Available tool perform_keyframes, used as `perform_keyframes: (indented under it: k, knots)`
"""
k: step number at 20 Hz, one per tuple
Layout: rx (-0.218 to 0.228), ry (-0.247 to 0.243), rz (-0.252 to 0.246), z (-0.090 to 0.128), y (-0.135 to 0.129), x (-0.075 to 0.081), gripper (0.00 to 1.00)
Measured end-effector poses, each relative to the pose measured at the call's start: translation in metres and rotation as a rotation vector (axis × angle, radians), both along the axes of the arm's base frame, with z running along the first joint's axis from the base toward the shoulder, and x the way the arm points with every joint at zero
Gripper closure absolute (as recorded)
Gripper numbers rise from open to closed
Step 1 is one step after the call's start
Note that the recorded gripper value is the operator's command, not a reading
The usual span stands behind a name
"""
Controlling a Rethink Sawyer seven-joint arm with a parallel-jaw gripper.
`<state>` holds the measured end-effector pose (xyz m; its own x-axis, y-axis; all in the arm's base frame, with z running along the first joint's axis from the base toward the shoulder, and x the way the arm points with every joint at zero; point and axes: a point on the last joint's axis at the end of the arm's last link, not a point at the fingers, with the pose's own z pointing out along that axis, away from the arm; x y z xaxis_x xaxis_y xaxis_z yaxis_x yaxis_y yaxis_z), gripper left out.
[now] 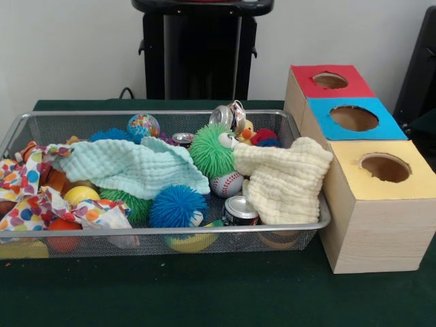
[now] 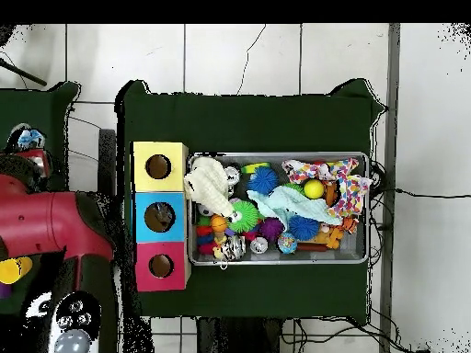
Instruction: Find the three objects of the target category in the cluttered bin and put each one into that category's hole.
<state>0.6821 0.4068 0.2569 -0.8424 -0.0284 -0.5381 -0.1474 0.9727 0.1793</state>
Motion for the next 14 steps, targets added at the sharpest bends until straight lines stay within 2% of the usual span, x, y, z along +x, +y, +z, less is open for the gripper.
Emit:
perform_keyframes:
  k: [4,7,8,9,14]
  knots:
    - [-0.007,0.028,0.015,0.010,-0.006,-0.001,1.00]
    - [-0.017,0.043,0.010,0.017,-0.024,0.005,1.00]
    - [-0.022,0.047,0.005,0.019,-0.032,0.008,1.00]
    - [-0.034,0.051,-0.008,0.023,-0.052,0.017,1.00]
    - [-0.060,0.053,-0.027,0.031,-0.088,0.031,1.00]
